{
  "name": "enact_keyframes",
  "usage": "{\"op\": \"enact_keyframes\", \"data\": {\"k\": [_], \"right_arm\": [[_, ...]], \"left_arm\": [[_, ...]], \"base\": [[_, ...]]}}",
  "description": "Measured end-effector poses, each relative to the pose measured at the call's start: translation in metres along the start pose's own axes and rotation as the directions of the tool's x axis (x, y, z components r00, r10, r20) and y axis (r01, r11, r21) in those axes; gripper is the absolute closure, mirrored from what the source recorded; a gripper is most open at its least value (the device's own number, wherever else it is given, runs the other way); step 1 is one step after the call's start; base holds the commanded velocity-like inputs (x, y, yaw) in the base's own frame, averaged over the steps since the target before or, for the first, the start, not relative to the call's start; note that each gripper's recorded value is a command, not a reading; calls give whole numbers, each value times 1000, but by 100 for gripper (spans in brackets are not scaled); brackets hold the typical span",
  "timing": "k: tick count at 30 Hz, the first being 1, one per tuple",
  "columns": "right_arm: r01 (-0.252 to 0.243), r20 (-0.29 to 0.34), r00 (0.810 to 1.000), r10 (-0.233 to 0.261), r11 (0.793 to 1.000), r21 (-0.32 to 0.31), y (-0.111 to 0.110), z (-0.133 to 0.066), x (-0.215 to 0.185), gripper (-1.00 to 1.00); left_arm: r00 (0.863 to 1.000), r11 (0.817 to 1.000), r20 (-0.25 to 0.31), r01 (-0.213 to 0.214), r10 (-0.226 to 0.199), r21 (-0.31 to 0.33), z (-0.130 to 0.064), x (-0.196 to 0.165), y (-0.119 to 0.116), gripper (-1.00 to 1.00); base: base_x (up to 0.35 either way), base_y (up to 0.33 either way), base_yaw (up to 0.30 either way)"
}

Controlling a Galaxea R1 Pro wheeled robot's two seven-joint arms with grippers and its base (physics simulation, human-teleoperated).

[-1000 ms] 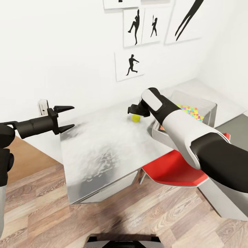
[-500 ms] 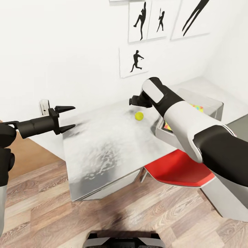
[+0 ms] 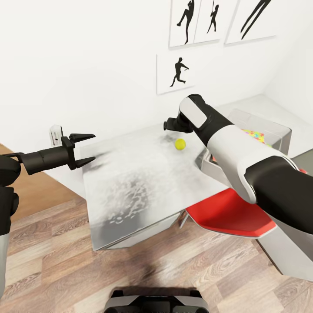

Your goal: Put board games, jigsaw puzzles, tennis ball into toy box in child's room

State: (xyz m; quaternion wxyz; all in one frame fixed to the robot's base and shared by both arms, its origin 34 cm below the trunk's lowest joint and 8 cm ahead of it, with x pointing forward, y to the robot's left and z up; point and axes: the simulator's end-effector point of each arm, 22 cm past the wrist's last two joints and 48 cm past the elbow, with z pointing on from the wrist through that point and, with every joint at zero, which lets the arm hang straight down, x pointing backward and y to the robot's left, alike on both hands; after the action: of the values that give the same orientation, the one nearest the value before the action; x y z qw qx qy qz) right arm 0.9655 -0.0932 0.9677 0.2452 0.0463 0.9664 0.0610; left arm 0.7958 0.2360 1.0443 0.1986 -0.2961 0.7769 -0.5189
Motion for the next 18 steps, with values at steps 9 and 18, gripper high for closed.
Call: {"op": "enact_keyframes", "data": {"k": [9,18], "right_arm": [[48,36,998,-50,998,49,-9,3,-7,-100],[55,58,997,-60,995,85,-20,6,-10,-100]], "left_arm": [[1000,1000,-2,6,-6,-5,2,0,5,-100],[1000,1000,-4,8,-8,-6,3,0,6,-100]], "base": [[0,0,40],[0,0,9]]}}
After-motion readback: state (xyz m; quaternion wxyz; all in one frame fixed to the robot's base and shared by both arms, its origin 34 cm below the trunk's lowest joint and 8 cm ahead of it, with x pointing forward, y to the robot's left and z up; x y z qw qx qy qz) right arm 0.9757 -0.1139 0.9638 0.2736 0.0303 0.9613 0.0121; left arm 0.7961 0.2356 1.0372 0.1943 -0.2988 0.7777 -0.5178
